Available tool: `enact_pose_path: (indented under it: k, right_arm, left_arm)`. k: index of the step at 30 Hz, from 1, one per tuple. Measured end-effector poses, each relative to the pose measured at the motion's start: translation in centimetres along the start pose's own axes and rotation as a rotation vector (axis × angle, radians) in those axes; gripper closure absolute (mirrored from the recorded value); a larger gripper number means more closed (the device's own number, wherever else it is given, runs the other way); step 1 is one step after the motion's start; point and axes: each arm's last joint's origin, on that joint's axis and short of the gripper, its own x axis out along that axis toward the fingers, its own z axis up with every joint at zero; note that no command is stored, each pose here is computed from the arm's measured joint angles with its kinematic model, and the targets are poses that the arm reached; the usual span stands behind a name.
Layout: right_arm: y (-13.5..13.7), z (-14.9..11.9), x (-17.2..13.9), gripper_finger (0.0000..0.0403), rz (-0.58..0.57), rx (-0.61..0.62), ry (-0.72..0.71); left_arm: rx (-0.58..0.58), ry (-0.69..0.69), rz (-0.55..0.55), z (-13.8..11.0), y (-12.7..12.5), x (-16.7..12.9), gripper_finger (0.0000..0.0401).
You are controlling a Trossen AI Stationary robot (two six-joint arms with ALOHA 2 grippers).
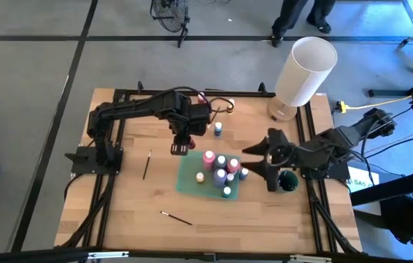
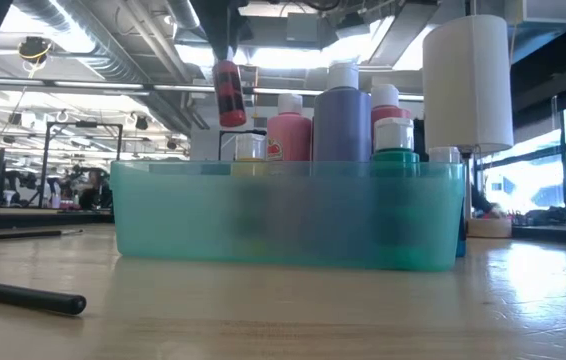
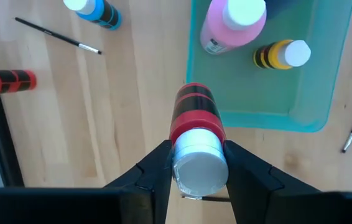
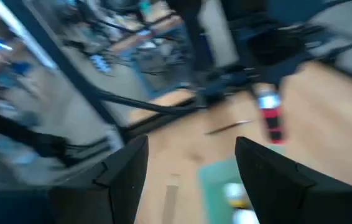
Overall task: Pick & Place Paint Supplies
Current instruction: Put the small red paint bottle into the light green bin
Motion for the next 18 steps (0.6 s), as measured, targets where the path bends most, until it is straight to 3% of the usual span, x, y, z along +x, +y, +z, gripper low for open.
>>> enact_pose_path:
  k: [6, 13, 18]
  right_arm:
    - [2.0, 0.3, 1.2, 0.0158, 0.19, 0.082, -0.033]
    - [5.7, 0.5, 1.9, 0.0158, 0.464, -0.034, -0.209]
    - [6.9, 0.4, 1.3, 0.0158, 0.527, -0.056, -0.266]
  left_arm:
    - [0.017, 0.004, -0.005, 0.1, -1.0, 0.2, 0.0284]
    - [0.042, 0.064, -0.019, 0.1, -2.6, 2.0, 0.0281]
    - [0.07, 0.052, -0.023, 0.5, -3.9, 4.0, 0.0284]
